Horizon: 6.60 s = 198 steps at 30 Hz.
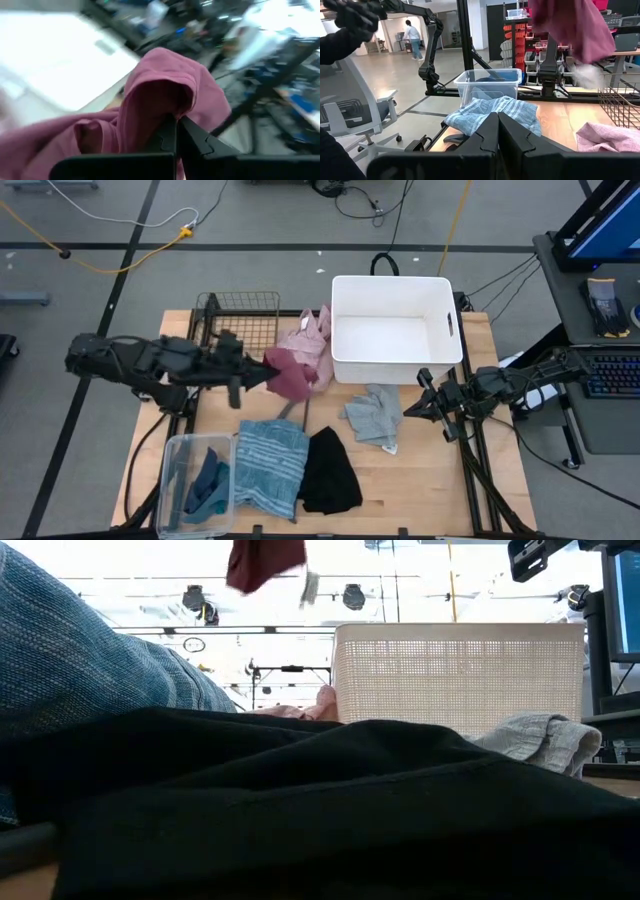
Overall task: Pick & Place Cloths
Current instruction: Put the red underwear into the wire basket, then put the black underwear into the wire basket
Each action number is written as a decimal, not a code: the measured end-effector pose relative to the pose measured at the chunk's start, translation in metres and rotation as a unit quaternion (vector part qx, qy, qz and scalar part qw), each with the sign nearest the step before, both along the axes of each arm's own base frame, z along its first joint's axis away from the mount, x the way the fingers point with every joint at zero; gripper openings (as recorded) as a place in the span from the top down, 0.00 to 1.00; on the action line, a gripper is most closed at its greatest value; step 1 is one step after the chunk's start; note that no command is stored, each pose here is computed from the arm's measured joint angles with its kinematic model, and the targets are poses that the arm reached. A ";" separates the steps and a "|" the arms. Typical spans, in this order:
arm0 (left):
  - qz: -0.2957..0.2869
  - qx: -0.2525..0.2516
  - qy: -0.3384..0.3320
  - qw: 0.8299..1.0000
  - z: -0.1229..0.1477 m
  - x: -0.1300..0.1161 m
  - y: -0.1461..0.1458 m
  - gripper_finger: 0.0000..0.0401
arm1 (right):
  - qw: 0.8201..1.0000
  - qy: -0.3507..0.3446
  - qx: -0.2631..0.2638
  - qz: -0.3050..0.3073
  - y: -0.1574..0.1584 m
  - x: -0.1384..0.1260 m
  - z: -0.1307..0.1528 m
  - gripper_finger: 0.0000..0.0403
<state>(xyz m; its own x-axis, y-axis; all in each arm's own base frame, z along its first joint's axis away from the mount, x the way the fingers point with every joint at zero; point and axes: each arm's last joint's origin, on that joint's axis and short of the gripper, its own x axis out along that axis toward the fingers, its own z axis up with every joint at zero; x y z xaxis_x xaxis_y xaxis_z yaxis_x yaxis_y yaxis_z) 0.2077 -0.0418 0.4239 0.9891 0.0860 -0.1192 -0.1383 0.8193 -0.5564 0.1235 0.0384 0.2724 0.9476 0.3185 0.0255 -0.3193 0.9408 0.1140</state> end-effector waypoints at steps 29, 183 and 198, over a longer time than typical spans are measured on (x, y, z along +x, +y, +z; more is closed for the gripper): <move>-0.072 0.101 -0.262 0.957 0.051 -0.011 -0.021 1.00 | 1.000 -0.001 -0.004 0.000 0.000 0.000 0.000 1.00; 0.008 -0.003 0.185 0.983 -0.060 0.056 0.004 0.34 | 1.000 0.001 0.000 -0.015 -0.001 0.000 0.000 1.00; -0.072 0.071 0.205 0.974 -0.113 0.098 -0.086 0.34 | 1.000 0.001 0.000 -0.015 -0.001 0.000 0.000 1.00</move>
